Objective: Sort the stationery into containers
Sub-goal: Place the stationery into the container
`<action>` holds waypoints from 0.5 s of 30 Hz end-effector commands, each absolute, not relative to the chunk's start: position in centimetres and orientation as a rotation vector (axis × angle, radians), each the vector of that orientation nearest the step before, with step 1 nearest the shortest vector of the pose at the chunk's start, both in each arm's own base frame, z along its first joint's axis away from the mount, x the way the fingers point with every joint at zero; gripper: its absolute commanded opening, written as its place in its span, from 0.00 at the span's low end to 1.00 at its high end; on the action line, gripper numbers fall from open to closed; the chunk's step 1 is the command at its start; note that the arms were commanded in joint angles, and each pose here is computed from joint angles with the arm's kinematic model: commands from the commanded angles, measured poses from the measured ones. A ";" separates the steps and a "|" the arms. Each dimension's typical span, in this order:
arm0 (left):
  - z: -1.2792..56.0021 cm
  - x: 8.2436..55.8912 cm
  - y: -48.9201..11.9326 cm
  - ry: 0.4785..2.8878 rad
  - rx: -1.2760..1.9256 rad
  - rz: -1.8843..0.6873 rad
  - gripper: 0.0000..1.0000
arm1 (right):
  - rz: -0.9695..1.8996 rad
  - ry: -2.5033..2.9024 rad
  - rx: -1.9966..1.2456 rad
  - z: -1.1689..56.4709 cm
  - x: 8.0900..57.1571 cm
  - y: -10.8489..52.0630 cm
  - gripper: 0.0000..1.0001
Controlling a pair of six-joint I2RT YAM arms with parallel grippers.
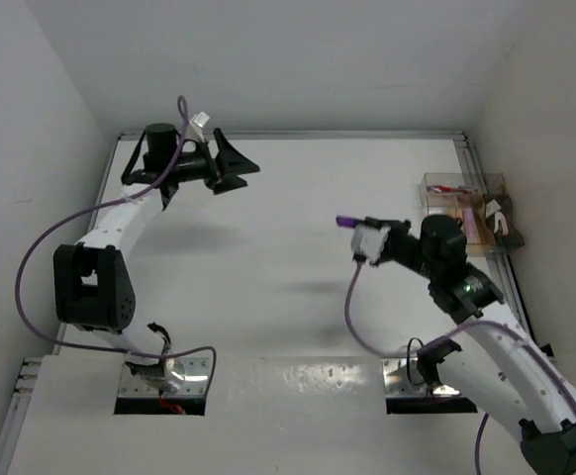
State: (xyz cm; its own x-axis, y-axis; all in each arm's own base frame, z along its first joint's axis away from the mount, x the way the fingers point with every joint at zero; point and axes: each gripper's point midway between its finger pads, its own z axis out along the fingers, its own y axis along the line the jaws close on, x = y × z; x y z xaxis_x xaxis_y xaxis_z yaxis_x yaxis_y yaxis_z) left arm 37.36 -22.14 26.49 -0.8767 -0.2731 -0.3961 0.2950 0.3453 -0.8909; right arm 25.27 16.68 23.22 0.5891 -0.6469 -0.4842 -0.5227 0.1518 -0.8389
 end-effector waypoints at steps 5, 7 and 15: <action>26.2 39.1 -18.9 2.089 0.111 -1.333 1.00 | 0.099 2.062 -0.490 24.5 32.6 4.2 0.00; 26.1 39.9 -18.5 2.132 0.125 -1.234 1.00 | 0.102 2.180 -0.332 23.8 34.4 0.7 0.00; 24.8 41.7 -16.7 2.177 0.270 -0.865 1.00 | 0.164 2.472 -0.084 18.1 34.8 -4.1 0.00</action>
State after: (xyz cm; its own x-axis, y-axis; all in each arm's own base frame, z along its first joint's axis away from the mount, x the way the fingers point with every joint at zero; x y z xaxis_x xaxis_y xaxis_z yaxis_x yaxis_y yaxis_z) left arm 41.55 -17.61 24.76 -0.7359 -0.1609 -0.6576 0.4029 0.6765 -0.6165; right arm 36.65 -4.78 19.17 -0.7215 -0.1189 -0.6822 -0.1619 0.9868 -0.0007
